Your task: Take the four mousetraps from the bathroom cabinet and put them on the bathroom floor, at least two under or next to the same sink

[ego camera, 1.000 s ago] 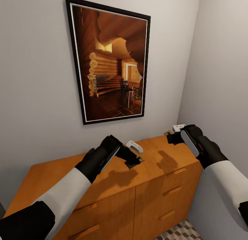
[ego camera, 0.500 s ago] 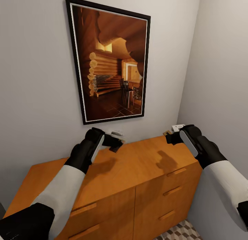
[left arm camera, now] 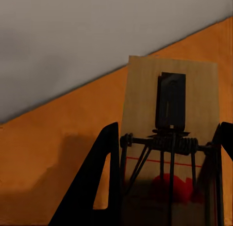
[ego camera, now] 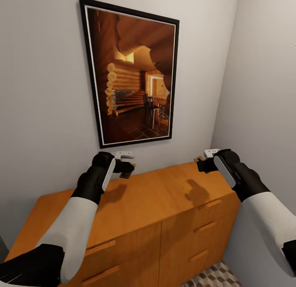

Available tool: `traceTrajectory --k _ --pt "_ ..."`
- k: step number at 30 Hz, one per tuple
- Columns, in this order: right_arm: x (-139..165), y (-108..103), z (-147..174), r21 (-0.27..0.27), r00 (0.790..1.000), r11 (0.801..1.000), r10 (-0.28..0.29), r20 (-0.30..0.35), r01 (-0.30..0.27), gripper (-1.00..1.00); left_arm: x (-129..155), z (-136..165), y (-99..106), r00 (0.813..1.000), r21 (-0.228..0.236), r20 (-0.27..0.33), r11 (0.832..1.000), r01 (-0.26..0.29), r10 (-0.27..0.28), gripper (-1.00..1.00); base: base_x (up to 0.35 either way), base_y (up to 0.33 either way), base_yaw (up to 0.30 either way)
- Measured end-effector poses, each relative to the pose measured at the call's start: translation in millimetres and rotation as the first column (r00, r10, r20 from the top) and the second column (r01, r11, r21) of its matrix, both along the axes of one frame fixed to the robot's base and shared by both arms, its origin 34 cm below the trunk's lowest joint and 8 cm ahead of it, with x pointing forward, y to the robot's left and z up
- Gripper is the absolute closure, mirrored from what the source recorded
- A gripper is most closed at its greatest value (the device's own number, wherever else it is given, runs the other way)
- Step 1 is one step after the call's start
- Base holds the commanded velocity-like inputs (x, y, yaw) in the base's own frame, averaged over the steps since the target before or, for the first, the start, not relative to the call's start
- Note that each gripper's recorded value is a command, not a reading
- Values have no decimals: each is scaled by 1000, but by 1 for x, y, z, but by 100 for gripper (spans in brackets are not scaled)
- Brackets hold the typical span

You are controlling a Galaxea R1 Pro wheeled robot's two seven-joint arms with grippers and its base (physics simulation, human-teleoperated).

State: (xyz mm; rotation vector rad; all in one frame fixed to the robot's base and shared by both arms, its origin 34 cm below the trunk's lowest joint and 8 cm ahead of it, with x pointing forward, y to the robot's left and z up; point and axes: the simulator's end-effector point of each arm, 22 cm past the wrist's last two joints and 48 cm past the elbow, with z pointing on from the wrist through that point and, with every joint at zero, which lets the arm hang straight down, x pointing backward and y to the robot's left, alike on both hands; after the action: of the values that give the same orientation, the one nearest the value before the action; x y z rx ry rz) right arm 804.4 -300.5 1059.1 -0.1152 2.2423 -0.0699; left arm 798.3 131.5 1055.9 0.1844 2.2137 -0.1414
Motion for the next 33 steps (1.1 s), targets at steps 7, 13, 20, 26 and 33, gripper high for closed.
traceTrajectory --k 7,13,20,26,33 --pt "0 2 -1 7 1000 1000 3 -1 -3 100 0 -1 -1 1000 -3 -3 1000 2 -2 100 -323 0 0" --pt "0 2 -1 10 1000 1000 4 -2 -4 100 0 -2 -2 1000 -4 -3 1000 3 -3 100 -344 0 0" --pt "0 2 -1 11 1000 1000 4 -3 -4 100 -1 -1 -2 1000 -4 -1 1000 3 -3 100 -168 0 0" --pt "-1 2 -1 11 1000 1000 4 -3 -4 100 -1 -1 -2 1000 -4 -1 1000 3 -3 100 -17 0 0" --pt "-1 3 -1 13 1000 1000 5 -3 -5 100 -1 -1 -2 1000 -4 -1 1000 3 -3 100 -2 0 0"
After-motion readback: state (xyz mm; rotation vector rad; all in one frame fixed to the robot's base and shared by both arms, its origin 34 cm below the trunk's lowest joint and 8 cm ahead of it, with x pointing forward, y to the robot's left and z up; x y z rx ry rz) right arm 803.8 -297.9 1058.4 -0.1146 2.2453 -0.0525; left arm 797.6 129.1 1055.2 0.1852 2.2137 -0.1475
